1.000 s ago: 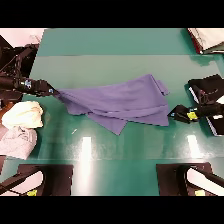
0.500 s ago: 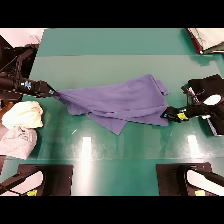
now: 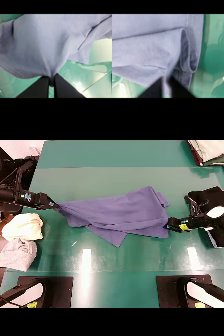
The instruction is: Fold the shirts.
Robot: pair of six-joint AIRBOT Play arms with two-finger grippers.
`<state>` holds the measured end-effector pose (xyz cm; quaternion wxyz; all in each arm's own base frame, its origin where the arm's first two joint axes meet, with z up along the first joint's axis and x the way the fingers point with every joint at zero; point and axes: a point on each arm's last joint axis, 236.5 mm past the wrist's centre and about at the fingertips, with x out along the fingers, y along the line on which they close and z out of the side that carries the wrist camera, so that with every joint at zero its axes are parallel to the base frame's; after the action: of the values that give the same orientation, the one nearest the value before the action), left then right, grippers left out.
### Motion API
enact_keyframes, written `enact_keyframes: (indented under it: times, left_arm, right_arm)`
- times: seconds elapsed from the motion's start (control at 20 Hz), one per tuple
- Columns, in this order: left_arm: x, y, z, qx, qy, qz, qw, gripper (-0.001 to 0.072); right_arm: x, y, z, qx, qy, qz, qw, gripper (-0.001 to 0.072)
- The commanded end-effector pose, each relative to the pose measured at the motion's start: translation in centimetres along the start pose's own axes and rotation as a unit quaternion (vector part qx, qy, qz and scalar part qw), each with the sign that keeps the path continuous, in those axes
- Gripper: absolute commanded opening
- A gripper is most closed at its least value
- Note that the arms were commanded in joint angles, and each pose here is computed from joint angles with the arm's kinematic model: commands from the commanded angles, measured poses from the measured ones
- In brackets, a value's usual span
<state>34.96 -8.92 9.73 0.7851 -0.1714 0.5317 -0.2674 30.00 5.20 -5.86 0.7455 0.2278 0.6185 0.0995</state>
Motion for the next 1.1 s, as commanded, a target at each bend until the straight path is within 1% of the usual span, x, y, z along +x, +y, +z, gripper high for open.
enact_keyframes:
  times: [0.0,0.15,0.25,0.4,0.5,0.6,0.75,0.9,1.05]
  left_arm:
    - [0.0,0.0,-0.1,0.001,0.002,-0.001,1.0,0.0033]
    - [-0.3,-0.3,0.2,0.002,-0.002,-0.001,1.0,0.0033]
    - [-2.0,-1.3,2.0,0.008,-0.025,0.004,1.0,0.0033]
    - [-7.5,-5.0,6.8,0.05,-0.102,0.018,0.993,0.0033]
    - [-12.7,-8.7,9.9,0.097,-0.173,0.031,0.98,0.0033]
    - [-18.8,-13.5,12.0,0.151,-0.252,0.043,0.955,0.0033]
    - [-26.4,-20.0,12.3,0.211,-0.351,0.051,0.911,0.0033]
    - [-31.0,-24.2,10.5,0.239,-0.418,0.051,0.875,0.0033]
    - [-35.5,-28.1,8.2,0.265,-0.492,0.049,0.828,0.0032]
  right_arm:
    - [-0.1,0.3,-1.0,-0.001,0.021,0.006,1.0,0.002]
    - [-1.0,1.2,-1.7,-0.012,0.046,0.014,0.999,0.0018]
    - [-3.6,3.1,0.5,-0.038,0.031,0.027,0.998,0.0018]
    - [-10.2,7.5,6.1,-0.097,-0.047,0.041,0.993,0.0018]
    - [-16.3,10.7,10.1,-0.141,-0.131,0.037,0.981,0.0017]
    - [-22.9,14.1,12.9,-0.18,-0.22,0.031,0.958,0.0018]
    - [-32.3,19.0,14.3,-0.233,-0.336,0.028,0.912,0.0017]
    - [-41.2,23.0,12.9,-0.273,-0.444,0.016,0.853,0.0017]
    - [-48.9,23.9,10.3,-0.271,-0.547,-0.028,0.791,0.0017]
